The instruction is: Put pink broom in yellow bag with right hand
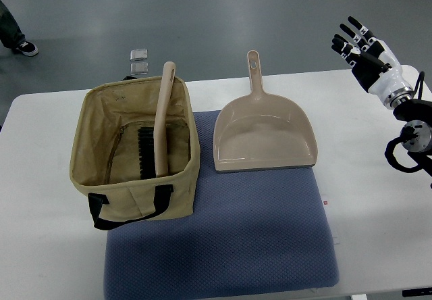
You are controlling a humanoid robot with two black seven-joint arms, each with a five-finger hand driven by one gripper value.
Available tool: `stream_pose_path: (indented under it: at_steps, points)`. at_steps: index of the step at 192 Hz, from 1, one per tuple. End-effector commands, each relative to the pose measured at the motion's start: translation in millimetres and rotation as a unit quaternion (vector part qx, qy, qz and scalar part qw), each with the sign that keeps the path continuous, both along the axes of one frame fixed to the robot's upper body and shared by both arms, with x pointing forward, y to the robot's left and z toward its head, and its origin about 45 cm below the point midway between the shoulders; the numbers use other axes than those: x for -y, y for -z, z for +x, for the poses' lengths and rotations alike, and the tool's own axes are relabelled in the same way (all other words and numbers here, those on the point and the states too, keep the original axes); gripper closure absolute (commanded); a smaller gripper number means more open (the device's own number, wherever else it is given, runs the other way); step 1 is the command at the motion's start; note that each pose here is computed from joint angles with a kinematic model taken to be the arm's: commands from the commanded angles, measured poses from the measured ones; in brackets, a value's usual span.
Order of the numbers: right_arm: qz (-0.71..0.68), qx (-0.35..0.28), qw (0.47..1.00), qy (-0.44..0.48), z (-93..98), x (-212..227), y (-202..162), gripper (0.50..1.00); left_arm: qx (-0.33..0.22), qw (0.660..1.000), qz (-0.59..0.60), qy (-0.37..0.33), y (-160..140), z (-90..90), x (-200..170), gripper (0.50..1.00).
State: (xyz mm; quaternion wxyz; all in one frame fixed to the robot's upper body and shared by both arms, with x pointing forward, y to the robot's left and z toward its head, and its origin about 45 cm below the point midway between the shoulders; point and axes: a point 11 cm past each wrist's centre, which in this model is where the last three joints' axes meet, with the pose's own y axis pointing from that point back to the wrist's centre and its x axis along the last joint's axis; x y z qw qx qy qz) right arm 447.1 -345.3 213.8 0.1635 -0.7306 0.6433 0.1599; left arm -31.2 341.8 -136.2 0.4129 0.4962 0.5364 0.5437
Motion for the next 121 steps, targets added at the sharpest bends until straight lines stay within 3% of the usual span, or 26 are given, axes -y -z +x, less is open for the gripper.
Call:
stream_pose_path:
  at_steps: [1, 22, 31, 121]
  points:
    - [0.025, -0.009, 1.0, 0.014, -1.4, 5, 8, 0.607, -0.001, 1.0, 0.0, 0.0, 0, -0.8, 0, 0.5]
    - [0.03, -0.017, 0.999, 0.017, -5.3, 4, 16, 0.603, 0.0, 1.0, 0.0, 0.0, 0, 0.2, 0, 0.5]
    - [0.028, -0.017, 0.999, 0.02, -5.7, 5, 17, 0.572, 0.0, 1.0, 0.0, 0.0, 0, 0.2, 0, 0.5]
    - [0.029, -0.028, 0.999, 0.018, -8.0, -1, 27, 0.572, 0.0, 1.0, 0.0, 0.0, 0, 0.2, 0, 0.5]
